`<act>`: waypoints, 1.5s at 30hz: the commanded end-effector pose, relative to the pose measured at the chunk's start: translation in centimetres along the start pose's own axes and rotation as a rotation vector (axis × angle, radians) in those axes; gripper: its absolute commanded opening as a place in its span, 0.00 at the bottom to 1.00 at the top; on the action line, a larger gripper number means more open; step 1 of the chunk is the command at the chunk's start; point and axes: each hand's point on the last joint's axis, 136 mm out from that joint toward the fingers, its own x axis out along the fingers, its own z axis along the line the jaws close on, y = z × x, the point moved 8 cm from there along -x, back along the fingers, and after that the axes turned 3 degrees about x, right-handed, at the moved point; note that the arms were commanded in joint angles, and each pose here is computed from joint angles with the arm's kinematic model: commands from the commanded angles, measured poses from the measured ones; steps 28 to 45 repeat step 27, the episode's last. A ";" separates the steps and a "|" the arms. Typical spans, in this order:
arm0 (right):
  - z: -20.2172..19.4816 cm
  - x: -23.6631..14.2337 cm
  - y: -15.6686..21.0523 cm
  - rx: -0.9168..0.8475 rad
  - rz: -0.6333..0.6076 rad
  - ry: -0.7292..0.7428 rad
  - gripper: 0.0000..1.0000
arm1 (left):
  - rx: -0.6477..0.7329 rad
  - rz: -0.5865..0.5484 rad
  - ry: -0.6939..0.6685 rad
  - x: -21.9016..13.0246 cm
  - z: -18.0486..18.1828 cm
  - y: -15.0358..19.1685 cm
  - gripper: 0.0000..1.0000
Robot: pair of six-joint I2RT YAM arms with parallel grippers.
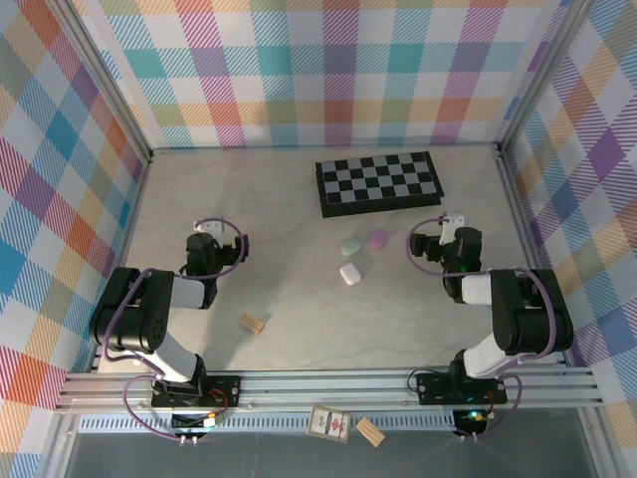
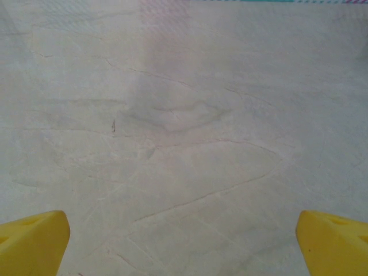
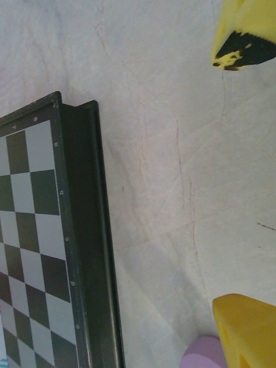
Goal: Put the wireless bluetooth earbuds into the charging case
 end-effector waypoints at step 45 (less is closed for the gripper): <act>0.1 0.1 -1.4 -0.005 -0.058 -0.024 0.99 | -0.024 -0.020 0.002 0.2 0.2 -0.7 1.00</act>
